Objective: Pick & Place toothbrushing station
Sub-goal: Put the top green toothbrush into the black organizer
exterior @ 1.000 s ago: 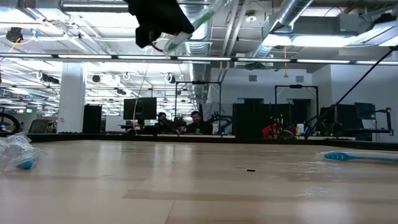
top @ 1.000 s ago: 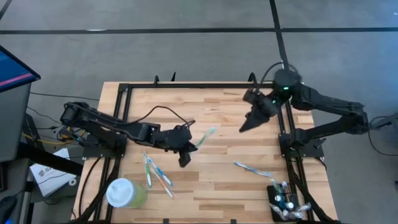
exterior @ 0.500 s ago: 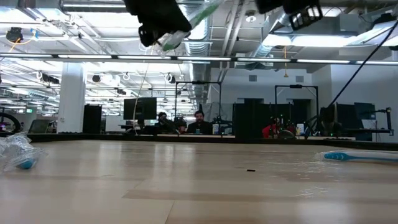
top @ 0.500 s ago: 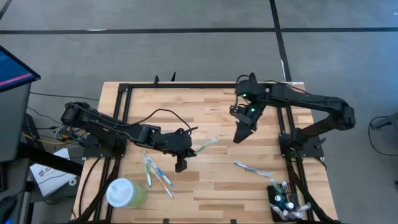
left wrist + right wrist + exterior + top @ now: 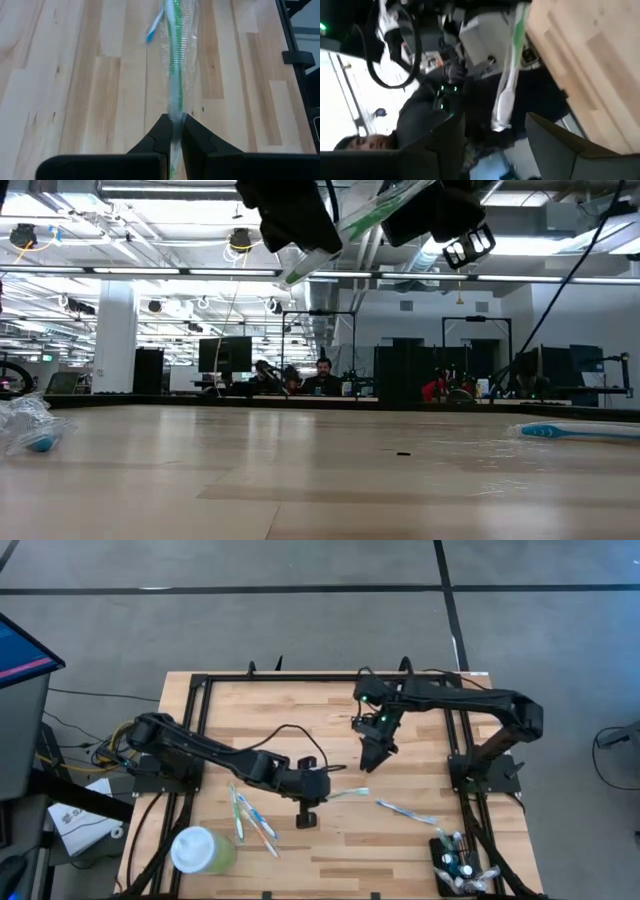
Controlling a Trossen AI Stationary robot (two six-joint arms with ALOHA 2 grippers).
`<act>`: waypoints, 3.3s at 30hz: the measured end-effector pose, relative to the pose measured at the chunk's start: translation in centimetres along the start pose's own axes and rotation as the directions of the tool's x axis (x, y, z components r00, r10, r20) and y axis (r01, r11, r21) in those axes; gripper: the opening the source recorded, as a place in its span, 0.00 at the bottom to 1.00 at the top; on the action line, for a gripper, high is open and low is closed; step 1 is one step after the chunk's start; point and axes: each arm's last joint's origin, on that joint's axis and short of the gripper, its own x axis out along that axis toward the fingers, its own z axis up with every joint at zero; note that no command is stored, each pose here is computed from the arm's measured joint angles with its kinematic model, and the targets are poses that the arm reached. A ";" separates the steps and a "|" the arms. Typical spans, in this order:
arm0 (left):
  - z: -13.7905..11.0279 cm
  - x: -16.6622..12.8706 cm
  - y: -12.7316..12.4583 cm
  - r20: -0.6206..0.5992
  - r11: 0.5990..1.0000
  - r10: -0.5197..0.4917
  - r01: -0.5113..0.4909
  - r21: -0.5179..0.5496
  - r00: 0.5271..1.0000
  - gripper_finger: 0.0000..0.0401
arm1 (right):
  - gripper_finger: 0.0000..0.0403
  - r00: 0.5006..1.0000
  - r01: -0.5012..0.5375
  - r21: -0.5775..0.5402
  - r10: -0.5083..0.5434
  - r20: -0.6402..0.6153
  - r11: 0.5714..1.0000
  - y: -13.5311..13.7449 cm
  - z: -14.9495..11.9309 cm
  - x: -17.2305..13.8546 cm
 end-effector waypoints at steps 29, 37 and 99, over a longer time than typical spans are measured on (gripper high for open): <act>1.0 0.2 1.8 0.040 0.999 -0.009 0.007 0.051 0.999 0.03 | 0.49 0.996 0.015 -0.006 -0.016 -0.091 1.000 -0.7 2.0 4.2; 1.0 0.2 1.9 0.041 0.999 -0.008 0.006 0.046 0.999 0.03 | 0.42 0.996 0.008 -0.012 -0.009 -0.084 1.000 -0.5 2.1 4.2; 0.8 0.3 2.8 0.002 0.994 -0.016 0.016 -0.109 1.000 0.05 | 0.16 0.994 0.097 -0.017 -0.096 0.056 0.995 -0.7 2.7 3.8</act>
